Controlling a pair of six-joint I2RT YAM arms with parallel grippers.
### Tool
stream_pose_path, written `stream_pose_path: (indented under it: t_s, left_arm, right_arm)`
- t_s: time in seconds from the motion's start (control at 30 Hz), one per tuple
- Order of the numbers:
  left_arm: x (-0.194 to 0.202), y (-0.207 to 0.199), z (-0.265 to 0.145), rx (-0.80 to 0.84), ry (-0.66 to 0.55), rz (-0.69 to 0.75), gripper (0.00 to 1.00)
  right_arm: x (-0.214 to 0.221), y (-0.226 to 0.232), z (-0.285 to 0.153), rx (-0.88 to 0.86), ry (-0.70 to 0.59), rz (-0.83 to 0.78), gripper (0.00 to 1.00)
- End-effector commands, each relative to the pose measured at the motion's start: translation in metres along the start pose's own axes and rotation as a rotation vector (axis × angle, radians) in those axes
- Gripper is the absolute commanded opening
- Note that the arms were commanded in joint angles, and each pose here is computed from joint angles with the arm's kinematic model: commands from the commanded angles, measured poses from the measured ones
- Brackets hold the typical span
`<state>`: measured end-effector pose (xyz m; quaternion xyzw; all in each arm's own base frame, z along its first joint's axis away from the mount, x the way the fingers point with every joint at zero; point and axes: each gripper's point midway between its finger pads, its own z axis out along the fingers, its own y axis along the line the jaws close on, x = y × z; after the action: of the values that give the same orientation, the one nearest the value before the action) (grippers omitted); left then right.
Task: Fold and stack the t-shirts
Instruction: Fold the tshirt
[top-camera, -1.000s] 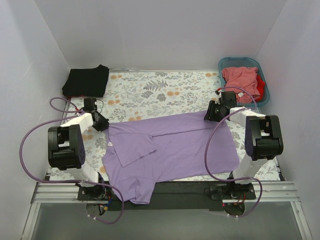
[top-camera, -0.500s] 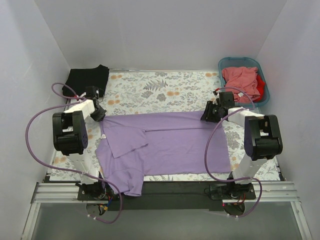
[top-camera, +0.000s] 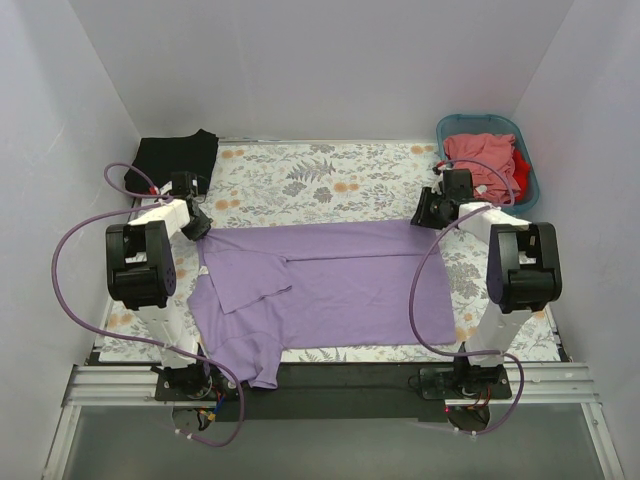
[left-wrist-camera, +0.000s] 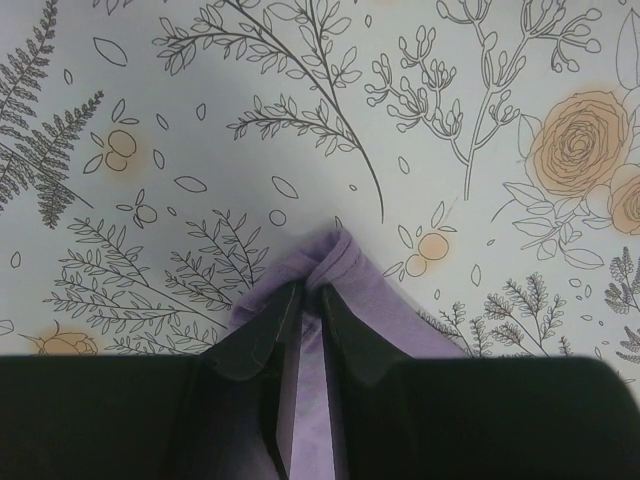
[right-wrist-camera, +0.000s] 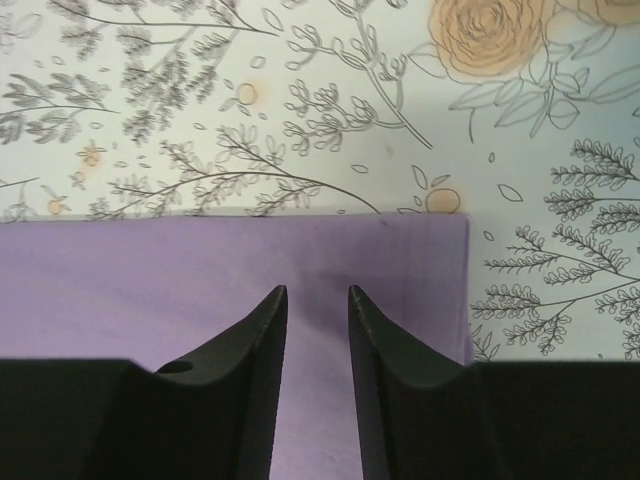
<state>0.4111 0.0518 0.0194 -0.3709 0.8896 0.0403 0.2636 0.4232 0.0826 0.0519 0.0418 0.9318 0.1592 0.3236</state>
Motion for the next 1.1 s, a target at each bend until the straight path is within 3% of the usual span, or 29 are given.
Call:
stream_pose_path:
  t_s: [0.0, 0.27, 0.5, 0.63, 0.77, 0.83, 1.07]
  left_arm:
    - [0.012, 0.021, 0.011, -0.072, 0.016, 0.022, 0.13]
    - [0.015, 0.025, 0.017, -0.099, 0.026, 0.033, 0.13]
    - [0.011, 0.018, 0.011, -0.059, 0.024, 0.03, 0.16]
    - [0.0, 0.008, -0.002, -0.017, -0.001, 0.017, 0.23]
    - [-0.018, -0.001, -0.024, 0.021, -0.049, -0.004, 0.37]
    - [-0.026, 0.001, -0.038, 0.019, -0.08, -0.009, 0.48]
    - [-0.016, 0.003, -0.077, 0.018, -0.108, 0.018, 0.55]
  right_arm:
    - [-0.005, -0.021, 0.007, 0.066, -0.003, 0.008, 0.36]
    - [-0.011, -0.058, 0.016, 0.176, -0.007, 0.032, 0.34]
    - [-0.041, -0.048, 0.01, 0.142, -0.063, -0.003, 0.36]
    - [-0.055, -0.031, -0.013, 0.105, -0.12, -0.023, 0.37]
    - [-0.047, -0.009, -0.025, 0.043, -0.109, -0.041, 0.39]
    - [-0.032, 0.003, -0.026, 0.033, -0.074, -0.049, 0.39]
    - [0.009, 0.02, -0.026, 0.042, -0.002, -0.085, 0.42]
